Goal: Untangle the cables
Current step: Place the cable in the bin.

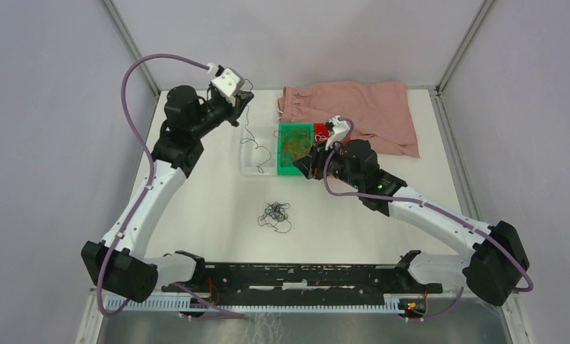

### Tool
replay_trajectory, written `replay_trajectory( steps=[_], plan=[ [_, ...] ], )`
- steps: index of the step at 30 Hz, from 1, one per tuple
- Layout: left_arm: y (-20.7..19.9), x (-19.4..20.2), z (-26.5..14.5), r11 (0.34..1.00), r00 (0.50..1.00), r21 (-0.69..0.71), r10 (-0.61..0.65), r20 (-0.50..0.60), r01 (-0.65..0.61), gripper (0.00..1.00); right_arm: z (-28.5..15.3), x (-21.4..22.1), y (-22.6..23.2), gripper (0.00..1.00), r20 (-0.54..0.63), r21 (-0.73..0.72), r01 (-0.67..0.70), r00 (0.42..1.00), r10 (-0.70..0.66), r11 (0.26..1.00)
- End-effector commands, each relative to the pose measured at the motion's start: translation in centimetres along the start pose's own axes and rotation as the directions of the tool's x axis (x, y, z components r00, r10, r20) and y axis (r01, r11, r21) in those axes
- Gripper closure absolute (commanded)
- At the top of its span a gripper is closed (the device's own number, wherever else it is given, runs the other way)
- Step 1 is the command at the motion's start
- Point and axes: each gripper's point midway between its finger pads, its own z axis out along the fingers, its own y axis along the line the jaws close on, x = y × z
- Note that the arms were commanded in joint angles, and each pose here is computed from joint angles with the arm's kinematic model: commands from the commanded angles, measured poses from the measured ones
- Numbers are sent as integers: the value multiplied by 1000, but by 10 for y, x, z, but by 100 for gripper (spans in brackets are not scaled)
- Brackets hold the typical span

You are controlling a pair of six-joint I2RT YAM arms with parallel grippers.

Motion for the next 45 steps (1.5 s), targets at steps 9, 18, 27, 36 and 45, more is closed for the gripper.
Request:
replay_trajectory(
  steps=[9,18,27,36,45],
  plan=[
    [18,-21,2,991,990,-45,131,54,-128,97,-3,-9,-12,53,25,39,-30,999,29,999],
    [28,-4,5,989,990,-51,139,21,-138,97,-9,-6,-21,54,23,61,-40,999,39,997],
    [26,7,6,991,992,-37,126,0,-126,97,-5,-3,-23,56,19,56,-57,998,56,997],
    [43,35,-28,965,968,-154,188,-166,-214,97,-3,-1,-26,56,9,58,-56,998,56,997],
    [36,50,-20,977,965,-100,166,-201,-188,97,-1,2,-24,57,6,42,-90,996,90,995]
  ],
)
